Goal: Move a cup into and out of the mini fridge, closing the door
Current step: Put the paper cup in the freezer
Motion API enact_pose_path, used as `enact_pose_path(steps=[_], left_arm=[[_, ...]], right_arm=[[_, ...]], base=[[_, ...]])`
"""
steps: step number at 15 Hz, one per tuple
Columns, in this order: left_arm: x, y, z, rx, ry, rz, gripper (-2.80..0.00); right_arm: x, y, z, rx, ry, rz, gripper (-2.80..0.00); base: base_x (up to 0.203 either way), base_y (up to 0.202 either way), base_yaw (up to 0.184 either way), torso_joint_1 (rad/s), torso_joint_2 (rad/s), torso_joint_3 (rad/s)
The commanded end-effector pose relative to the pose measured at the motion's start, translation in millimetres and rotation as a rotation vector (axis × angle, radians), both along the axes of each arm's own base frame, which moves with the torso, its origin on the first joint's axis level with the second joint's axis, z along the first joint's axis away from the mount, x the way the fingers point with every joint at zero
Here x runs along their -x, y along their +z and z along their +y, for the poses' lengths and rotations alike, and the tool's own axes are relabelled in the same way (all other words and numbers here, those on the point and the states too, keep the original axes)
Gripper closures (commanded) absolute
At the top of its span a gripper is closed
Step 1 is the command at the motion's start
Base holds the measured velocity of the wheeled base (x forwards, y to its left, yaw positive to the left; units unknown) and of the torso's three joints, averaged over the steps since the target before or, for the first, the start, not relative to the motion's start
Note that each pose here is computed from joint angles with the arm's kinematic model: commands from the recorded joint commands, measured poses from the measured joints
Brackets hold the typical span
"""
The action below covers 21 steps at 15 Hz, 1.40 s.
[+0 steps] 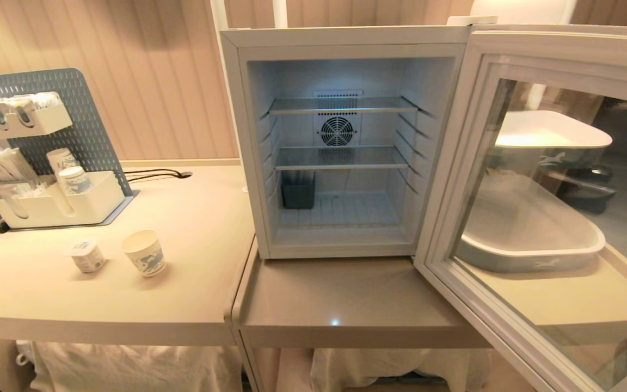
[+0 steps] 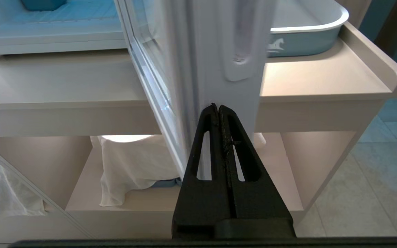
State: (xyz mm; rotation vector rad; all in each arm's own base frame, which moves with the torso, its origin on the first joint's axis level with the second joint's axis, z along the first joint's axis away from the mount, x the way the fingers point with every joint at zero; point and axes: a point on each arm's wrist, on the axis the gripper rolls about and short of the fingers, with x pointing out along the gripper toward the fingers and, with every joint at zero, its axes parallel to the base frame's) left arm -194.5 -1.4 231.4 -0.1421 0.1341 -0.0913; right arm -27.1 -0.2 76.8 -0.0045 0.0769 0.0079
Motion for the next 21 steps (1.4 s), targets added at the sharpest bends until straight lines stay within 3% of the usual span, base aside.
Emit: enact_pose_path(steps=[1, 2, 4, 6, 8, 10, 12, 15, 21], left_arm=[[-0.1, -47.8, -0.2, -0.025, -0.017, 0.030, 0.00], [-17.1, -57.8, -0.6, -0.009, -0.017, 0.064, 0.00], [-67.1, -69.5, -0.1, 0.002, 0.020, 0.040, 0.00], [-123.2, -97.1, 0.5, -0.039, 0.051, -0.023, 0.00], [-161.0, -141.1, 0.9, -0.099, 0.066, -0.023, 0.00], [-171.6, -167.9, 1.1, -0.147, 0.067, -0.008, 0.00], [-171.5, -156.0, 1.2, -0.181, 0.076, -0.134, 0.00], [-171.5, -155.7, 1.3, -0.172, 0.080, -0.136, 0.00], [-171.3, -155.5, 1.3, -0.182, 0.081, -0.132, 0.00]], right_arm=[[-0.1, 0.0, 0.0, 0.000, 0.000, 0.003, 0.00], [-0.1, 0.1, 0.0, 0.000, 0.000, 0.001, 0.00], [-0.1, 0.1, 0.0, 0.000, 0.000, 0.001, 0.00], [-0.1, -0.1, 0.0, 0.000, 0.000, 0.002, 0.00], [-0.1, -0.1, 0.0, 0.000, 0.000, 0.003, 0.00], [-0.1, 0.1, 0.0, 0.000, 0.000, 0.001, 0.00], [-0.1, 0.1, 0.0, 0.000, 0.000, 0.001, 0.00], [-0.1, 0.1, 0.0, 0.000, 0.000, 0.001, 0.00], [-0.1, 0.1, 0.0, 0.000, 0.000, 0.001, 0.00]], base=[[0.000, 0.000, 0.000, 0.000, 0.00, 0.000], [0.000, 0.000, 0.000, 0.000, 0.00, 0.000], [0.000, 0.000, 0.000, 0.000, 0.00, 0.000], [0.000, 0.000, 0.000, 0.000, 0.00, 0.000], [0.000, 0.000, 0.000, 0.000, 0.00, 0.000], [0.000, 0.000, 0.000, 0.000, 0.00, 0.000], [0.000, 0.000, 0.000, 0.000, 0.00, 0.000], [-0.019, 0.000, 0.001, 0.003, 0.00, 0.001], [-0.171, 0.000, 0.002, 0.003, 0.00, 0.000]])
